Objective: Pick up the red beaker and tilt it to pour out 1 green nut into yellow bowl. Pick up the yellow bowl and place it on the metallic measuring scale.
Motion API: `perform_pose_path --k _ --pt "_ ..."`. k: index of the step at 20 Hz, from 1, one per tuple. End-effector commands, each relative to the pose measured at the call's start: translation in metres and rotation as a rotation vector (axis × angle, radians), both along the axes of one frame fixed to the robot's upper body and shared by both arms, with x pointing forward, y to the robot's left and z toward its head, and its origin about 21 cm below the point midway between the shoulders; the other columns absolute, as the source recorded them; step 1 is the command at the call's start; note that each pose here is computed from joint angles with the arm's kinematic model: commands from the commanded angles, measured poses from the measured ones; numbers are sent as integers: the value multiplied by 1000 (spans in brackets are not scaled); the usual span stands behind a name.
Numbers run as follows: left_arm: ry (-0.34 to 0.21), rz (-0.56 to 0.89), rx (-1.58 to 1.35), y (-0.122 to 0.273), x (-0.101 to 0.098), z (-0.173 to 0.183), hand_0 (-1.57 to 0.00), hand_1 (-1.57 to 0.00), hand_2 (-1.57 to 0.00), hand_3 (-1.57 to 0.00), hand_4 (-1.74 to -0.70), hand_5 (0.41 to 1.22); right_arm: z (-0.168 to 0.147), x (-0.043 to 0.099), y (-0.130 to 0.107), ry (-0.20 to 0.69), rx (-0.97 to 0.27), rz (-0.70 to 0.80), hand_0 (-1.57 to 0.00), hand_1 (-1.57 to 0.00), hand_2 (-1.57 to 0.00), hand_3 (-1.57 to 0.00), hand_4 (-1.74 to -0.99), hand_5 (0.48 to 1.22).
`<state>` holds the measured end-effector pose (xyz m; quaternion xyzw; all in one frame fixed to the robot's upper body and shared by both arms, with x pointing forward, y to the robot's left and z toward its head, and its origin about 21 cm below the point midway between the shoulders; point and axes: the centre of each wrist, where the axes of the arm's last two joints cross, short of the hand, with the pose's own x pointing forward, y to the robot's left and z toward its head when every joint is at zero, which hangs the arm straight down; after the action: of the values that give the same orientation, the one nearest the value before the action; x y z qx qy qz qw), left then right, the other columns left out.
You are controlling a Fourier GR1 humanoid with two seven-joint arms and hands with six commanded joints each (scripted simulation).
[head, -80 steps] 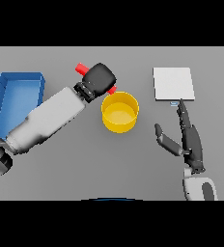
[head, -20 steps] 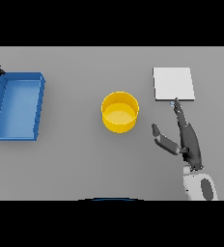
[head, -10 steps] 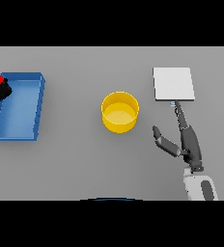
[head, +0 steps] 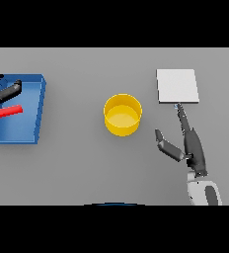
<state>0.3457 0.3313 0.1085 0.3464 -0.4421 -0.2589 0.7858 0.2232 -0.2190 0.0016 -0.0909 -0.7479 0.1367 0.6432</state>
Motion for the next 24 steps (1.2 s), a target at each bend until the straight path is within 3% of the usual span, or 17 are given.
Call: perform_pose_path --k 1,6,9,12,16,21,24 --pt "-7 -4 -5 -2 2 0 -195 -158 -160 -151 -802 679 1 0 1 7 5 2 1 1 1 1 -1188 668" --pt "-96 -3 -36 3 4 4 -63 -51 -52 -49 -785 674 2 3 7 18 -68 -24 1 1 1 1 -1203 660" --pt "-122 -22 -42 4 6 3 -32 -26 -26 -24 -780 679 9 8 8 -9 -94 79 1 1 1 1 -1162 694" --pt "-106 -22 -42 0 6 1 -16 -13 -13 -12 -781 700 26 28 3 -25 -223 175 1 1 1 1 -1221 709" --pt "-99 -25 -60 -6 8 -2 -6 -5 -5 -4 -794 710 40 44 10 -34 -466 307 1 1 1 1 -1278 683" --pt "-102 -27 -46 -5 9 3 -1 -1 -1 -1 -793 716 59 73 21 -89 -801 474 1 1 1 1 -1276 666" --pt "-107 -31 -49 -6 7 -2 0 0 0 0 -797 722 66 87 36 -105 -882 560 1 1 1 1 -1271 658"
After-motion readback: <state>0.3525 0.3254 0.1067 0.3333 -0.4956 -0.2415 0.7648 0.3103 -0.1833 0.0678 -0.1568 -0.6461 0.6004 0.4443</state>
